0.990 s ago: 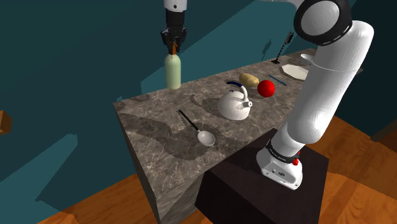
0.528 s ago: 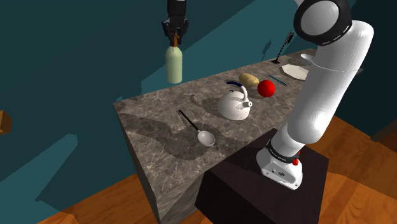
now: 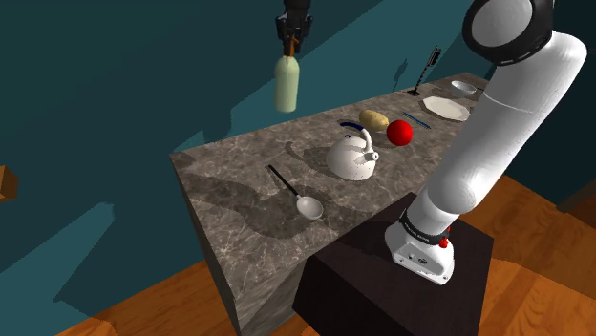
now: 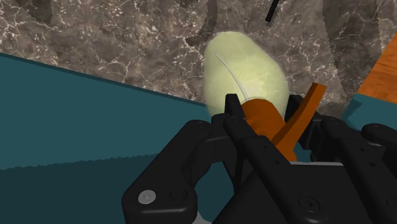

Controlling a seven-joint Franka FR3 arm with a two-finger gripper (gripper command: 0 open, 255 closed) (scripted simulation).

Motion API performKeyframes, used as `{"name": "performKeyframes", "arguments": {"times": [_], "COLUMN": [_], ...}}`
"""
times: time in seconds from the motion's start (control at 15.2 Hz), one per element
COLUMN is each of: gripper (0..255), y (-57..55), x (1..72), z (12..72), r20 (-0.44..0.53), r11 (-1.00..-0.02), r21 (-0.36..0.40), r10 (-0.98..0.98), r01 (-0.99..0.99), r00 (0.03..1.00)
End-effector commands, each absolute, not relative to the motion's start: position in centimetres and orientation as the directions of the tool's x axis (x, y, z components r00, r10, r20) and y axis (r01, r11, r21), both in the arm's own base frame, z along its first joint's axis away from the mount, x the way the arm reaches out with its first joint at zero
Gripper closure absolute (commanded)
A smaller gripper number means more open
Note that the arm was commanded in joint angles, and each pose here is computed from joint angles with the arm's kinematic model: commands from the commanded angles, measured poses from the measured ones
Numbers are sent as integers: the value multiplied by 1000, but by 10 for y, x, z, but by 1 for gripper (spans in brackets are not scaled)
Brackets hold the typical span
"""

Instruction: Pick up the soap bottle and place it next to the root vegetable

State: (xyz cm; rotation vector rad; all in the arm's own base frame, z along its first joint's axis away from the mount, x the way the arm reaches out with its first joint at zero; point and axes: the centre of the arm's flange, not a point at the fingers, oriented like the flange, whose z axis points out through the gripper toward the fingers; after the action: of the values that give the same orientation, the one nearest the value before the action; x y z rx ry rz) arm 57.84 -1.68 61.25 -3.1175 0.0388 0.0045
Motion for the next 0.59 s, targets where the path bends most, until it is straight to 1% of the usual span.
{"name": "performKeyframes", "arguments": {"times": [0.0, 0.53], "gripper": [255, 255], "y": [-39, -131], "x": [566, 526], "z": [620, 653], "r20": [-3, -3], "r11": [-999, -999], "r21": [-25, -25], "r10": [-24, -24], "r01": [-24, -24], "r00": [1000, 1000]}}
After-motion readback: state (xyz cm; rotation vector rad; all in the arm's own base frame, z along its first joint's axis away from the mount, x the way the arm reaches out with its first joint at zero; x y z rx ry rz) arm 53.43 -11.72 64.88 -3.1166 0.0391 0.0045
